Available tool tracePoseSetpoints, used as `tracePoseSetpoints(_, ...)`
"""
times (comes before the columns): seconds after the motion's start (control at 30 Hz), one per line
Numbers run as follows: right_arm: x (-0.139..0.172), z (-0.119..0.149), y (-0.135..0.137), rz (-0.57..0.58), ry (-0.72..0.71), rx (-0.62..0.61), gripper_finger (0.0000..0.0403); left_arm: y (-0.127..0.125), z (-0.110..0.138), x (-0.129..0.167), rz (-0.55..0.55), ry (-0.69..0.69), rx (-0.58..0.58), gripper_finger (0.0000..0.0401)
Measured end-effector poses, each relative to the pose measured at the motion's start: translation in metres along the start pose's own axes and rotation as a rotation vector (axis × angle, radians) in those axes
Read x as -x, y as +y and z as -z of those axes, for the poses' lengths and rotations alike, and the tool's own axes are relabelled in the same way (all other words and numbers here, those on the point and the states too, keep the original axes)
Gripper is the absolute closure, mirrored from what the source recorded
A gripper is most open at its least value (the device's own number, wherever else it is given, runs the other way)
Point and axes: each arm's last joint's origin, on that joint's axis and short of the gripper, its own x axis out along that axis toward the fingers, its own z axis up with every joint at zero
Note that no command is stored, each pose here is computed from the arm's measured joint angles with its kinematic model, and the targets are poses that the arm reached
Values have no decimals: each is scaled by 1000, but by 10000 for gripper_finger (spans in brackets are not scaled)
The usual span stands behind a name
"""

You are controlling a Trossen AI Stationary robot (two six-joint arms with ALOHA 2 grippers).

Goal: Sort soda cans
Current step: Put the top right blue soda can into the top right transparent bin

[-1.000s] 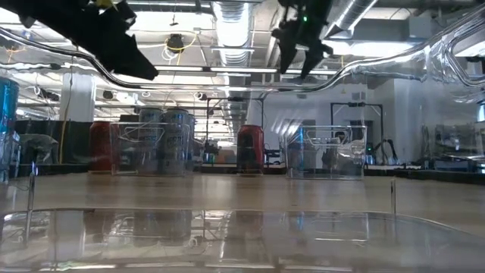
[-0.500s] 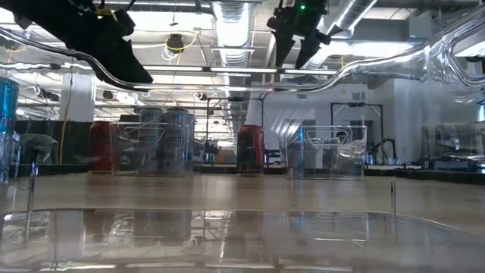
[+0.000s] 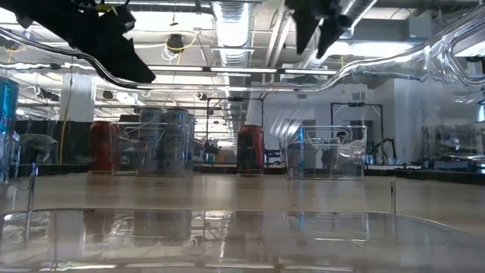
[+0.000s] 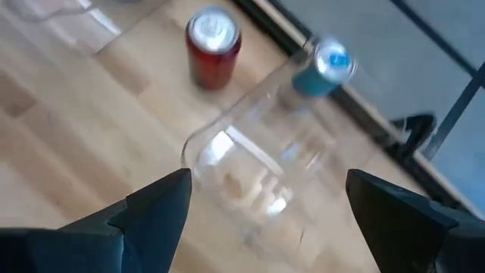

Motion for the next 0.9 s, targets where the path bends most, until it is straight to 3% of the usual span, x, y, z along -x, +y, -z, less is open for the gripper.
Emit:
tracePoseSetpoints(0.13,15,23,4,45,96,-27,35,0,-1,0,-1,-10,-32,172)
tracePoseSetpoints(0.27,25,39,14,-63,142,-67,35,1,-10,3,-1,-59,-57,172)
tracePoseSetpoints(0.47,34,67,34,-109,208,-118,35,3,-25,9,-3,-107,-83,172)
tracePoseSetpoints(0.8,47,124,68,-149,355,-130,35,3,-35,11,-9,-185,-142,172)
tracePoseSetpoints(0.9,50,136,75,-159,385,-85,35,3,-39,12,-4,-222,-148,172)
